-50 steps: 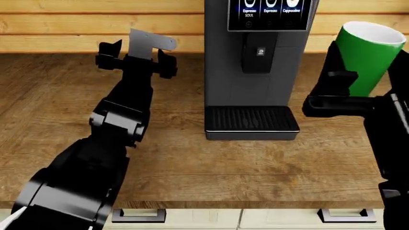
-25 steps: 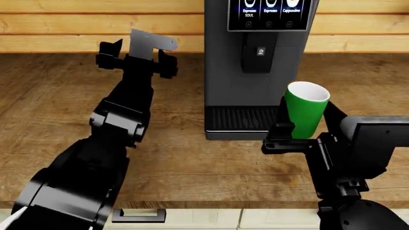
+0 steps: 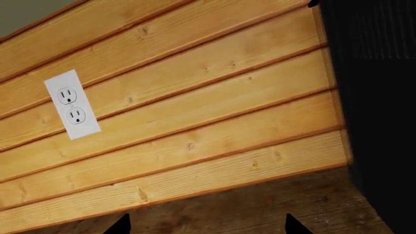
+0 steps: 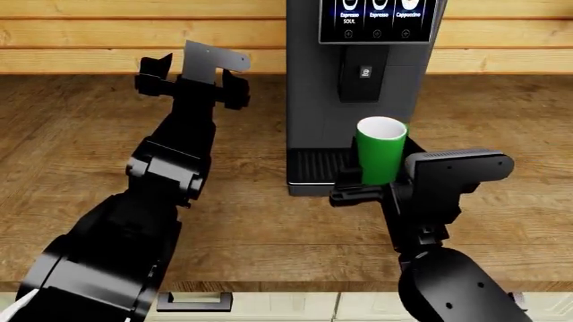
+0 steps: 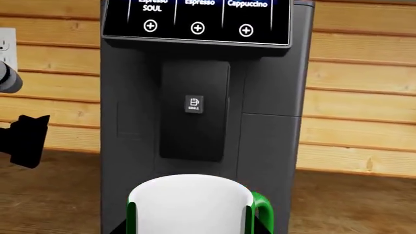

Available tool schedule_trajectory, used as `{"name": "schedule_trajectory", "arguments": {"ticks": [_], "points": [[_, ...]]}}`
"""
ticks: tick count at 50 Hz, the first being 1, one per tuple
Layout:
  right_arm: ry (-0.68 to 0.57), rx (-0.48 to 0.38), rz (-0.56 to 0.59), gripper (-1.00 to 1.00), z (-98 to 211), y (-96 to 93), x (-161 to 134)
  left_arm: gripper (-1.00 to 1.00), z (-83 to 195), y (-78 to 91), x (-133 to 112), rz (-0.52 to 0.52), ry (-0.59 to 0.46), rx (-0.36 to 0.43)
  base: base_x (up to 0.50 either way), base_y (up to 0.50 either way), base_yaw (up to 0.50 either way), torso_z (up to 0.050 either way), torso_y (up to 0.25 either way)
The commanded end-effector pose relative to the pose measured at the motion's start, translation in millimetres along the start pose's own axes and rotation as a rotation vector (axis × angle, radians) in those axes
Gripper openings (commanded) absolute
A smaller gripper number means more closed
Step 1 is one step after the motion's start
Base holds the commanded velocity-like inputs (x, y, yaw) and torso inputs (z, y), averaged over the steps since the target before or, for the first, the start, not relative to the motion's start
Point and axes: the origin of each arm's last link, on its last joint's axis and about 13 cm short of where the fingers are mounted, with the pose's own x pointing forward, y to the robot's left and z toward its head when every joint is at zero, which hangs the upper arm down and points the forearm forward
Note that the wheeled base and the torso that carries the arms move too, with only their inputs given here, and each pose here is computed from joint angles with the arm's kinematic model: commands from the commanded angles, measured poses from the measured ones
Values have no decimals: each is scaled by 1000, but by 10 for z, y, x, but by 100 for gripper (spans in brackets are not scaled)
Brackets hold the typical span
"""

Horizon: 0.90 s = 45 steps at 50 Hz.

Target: Pick the mug from the cabinet, place it under the coffee machine dispenser, and press the start button.

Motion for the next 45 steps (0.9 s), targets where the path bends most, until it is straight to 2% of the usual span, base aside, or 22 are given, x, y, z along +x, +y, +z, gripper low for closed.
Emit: {"name": "schedule_trajectory", "arguments": {"ticks": [1, 18, 45], "points": [[-14, -11, 6, -100, -58, 26, 127, 100, 0, -2, 0, -2, -1, 2, 0, 0, 0, 0, 0], [-2, 41, -7, -100, -140, 24, 262, 100, -2, -2, -1, -3, -6, 5, 0, 0, 0, 0, 0], [28, 43, -20, -100, -297, 59, 504, 100, -6, -6, -3, -5, -14, 10, 0, 0, 0, 0, 0]]}}
